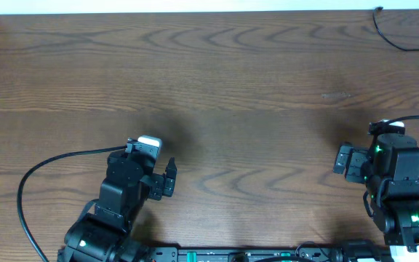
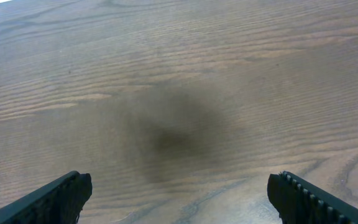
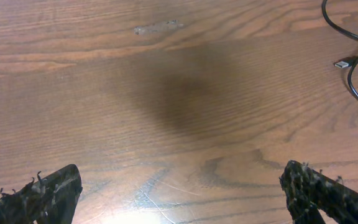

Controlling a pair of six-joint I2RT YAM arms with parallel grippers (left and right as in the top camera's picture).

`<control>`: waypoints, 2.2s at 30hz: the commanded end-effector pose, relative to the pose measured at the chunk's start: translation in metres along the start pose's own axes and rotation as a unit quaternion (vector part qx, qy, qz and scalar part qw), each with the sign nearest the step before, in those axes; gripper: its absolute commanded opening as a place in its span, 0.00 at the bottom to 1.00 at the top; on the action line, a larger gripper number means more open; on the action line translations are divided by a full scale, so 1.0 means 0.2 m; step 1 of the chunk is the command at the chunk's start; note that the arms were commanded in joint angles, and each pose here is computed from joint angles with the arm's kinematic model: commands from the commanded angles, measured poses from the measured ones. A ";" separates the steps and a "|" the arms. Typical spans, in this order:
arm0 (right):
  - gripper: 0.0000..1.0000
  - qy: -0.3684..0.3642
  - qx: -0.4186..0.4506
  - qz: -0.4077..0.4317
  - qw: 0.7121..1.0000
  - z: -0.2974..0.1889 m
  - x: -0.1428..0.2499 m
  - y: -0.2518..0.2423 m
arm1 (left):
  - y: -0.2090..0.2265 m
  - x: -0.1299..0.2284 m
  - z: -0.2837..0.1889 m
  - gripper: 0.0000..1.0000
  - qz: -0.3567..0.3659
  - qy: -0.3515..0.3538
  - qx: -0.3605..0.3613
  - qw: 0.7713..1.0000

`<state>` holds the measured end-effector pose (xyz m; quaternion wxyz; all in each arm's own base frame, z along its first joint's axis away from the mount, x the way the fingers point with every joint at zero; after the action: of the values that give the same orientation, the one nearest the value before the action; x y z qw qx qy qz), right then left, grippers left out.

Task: Untangle cables

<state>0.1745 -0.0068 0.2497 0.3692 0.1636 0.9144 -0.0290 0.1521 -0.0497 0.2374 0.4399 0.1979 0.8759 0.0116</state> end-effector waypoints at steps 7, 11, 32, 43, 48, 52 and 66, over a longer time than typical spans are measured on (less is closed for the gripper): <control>0.99 0.002 0.002 0.006 1.000 0.00 0.01 -0.01 | 0.00 0.00 -0.01 0.96 0.010 -0.002 0.001 1.000; 0.99 0.002 0.002 0.006 1.000 0.00 0.01 -0.01 | 0.00 0.00 -0.01 0.96 0.010 -0.002 0.001 1.000; 0.99 0.002 0.002 0.005 1.000 0.00 0.01 -0.01 | 0.21 0.05 -0.19 0.96 -0.084 -0.062 -0.128 0.986; 0.99 0.002 0.002 0.006 1.000 0.00 0.01 -0.01 | 0.22 0.09 -0.37 0.96 -0.103 -0.151 -0.179 0.967; 0.99 0.002 0.002 0.006 1.000 0.00 0.01 -0.01 | 0.20 0.15 -0.38 0.96 -0.103 -0.173 -0.184 0.962; 0.99 0.002 0.003 0.006 1.000 0.00 0.01 -0.01 | 0.18 0.20 -0.36 0.96 -0.103 -0.181 -0.185 0.960; 0.99 0.002 0.003 0.006 1.000 0.00 0.01 -0.01 | 0.18 0.28 -0.20 0.96 -0.104 -0.149 -0.180 0.967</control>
<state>0.1742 -0.0066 0.2494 0.3680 0.1630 0.9150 -0.0283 0.1005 0.0083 0.2320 0.5941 0.0210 0.7995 0.0866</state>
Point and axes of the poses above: each gripper's point midway between its finger pads, its own z axis out along the fingers, its own y axis along the line the jaws close on, x = y × z, the point moved 9 cm from there along -z, back along the fingers, and after that the axes turned 9 degrees about z, right-handed, at the moved point
